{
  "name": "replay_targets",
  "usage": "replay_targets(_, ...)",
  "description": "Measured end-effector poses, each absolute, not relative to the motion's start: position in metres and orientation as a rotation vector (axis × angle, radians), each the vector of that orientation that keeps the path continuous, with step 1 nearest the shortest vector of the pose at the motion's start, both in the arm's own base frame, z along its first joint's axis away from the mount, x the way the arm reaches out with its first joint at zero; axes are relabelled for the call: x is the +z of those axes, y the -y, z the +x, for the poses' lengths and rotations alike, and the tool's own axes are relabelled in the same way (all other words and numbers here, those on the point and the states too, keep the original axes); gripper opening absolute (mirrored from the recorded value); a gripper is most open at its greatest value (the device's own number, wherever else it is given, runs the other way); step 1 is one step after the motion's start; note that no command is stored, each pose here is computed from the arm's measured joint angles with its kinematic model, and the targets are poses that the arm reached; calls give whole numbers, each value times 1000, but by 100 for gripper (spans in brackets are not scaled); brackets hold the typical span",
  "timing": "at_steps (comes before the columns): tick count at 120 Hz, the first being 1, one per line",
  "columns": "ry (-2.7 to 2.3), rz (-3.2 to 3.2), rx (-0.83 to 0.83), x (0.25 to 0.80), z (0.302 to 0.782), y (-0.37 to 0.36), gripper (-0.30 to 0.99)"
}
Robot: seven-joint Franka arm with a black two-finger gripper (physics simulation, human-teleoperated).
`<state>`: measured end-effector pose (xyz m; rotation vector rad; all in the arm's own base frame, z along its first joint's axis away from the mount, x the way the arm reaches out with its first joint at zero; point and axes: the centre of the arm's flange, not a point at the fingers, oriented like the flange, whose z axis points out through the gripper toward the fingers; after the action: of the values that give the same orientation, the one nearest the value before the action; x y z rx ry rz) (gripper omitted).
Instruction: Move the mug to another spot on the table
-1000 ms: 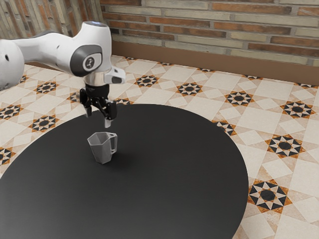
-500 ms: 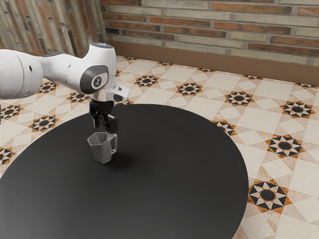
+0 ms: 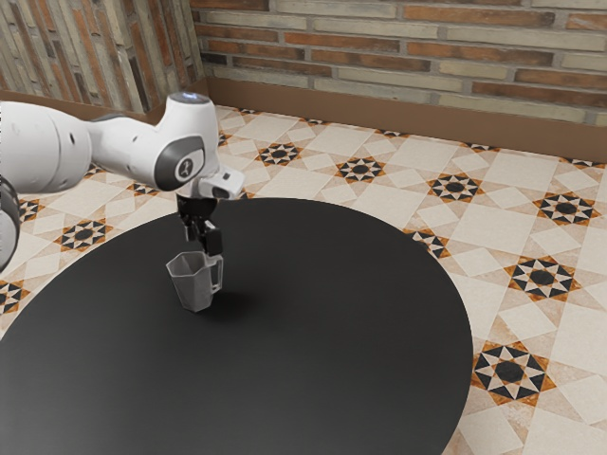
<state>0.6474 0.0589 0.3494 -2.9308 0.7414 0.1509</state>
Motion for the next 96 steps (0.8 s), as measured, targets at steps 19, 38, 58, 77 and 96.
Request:
replay_targets(19,-784,-2918,122,346,651,-58,69)
replay_targets(38,-821,-2913,106,338,654,-52,69)
replay_targets(58,-836,-2918,110,328,655,-54,69)
replay_targets(77,-846,-2921,116,322,655,-55,69)
replay_targets(96,-855,-2925,123,315,655,-55,69)
